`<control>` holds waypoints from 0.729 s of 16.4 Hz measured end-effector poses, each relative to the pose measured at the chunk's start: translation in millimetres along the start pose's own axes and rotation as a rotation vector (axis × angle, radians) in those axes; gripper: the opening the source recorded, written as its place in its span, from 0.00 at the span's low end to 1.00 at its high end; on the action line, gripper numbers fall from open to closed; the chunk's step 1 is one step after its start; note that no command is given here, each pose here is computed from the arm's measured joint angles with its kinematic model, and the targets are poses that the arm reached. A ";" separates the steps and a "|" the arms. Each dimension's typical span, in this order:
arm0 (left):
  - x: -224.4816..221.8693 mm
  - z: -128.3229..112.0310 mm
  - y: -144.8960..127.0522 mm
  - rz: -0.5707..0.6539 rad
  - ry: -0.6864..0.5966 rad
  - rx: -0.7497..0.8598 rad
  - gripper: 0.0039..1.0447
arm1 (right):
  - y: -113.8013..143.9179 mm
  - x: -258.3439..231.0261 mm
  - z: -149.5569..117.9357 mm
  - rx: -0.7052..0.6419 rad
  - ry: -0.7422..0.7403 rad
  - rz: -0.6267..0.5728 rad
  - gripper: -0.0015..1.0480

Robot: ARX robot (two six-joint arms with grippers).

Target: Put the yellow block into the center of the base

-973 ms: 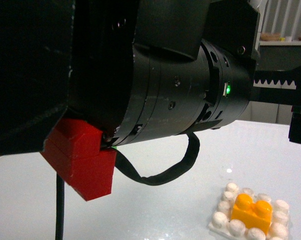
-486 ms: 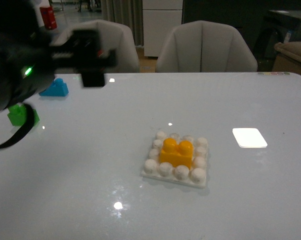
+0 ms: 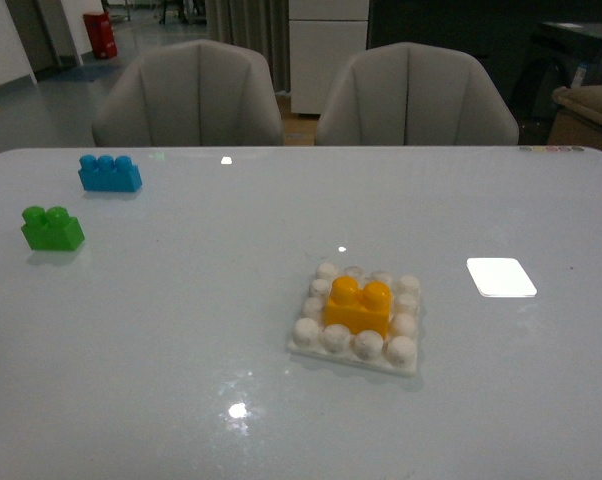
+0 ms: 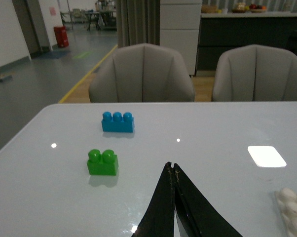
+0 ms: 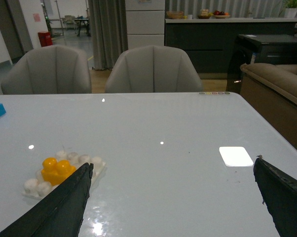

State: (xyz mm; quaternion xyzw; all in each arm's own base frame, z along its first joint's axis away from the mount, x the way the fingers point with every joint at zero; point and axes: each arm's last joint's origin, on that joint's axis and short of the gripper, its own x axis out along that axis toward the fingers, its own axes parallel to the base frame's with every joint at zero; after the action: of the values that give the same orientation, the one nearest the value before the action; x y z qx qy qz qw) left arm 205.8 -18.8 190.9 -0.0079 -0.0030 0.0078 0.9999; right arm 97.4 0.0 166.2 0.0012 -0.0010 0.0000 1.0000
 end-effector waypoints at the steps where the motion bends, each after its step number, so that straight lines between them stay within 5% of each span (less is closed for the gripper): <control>1: -6.3 -0.7 1.7 -0.006 -0.006 0.000 0.01 | 0.0 0.0 0.0 0.000 0.000 0.000 0.94; 7: -58.9 -31.5 20.3 -0.015 0.044 0.002 0.01 | 0.0 0.0 0.0 0.000 0.000 0.000 0.94; 12: -71.5 -23.4 20.3 -0.016 0.008 0.001 0.01 | 0.0 0.0 0.0 0.000 0.000 0.000 0.94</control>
State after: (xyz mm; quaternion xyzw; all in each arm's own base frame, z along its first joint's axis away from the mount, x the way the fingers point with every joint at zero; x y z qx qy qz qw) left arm 134.1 0.0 166.7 -0.0072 0.0009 0.0000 1.0000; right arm 97.4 0.0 166.1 0.0012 -0.0009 -0.0002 1.0000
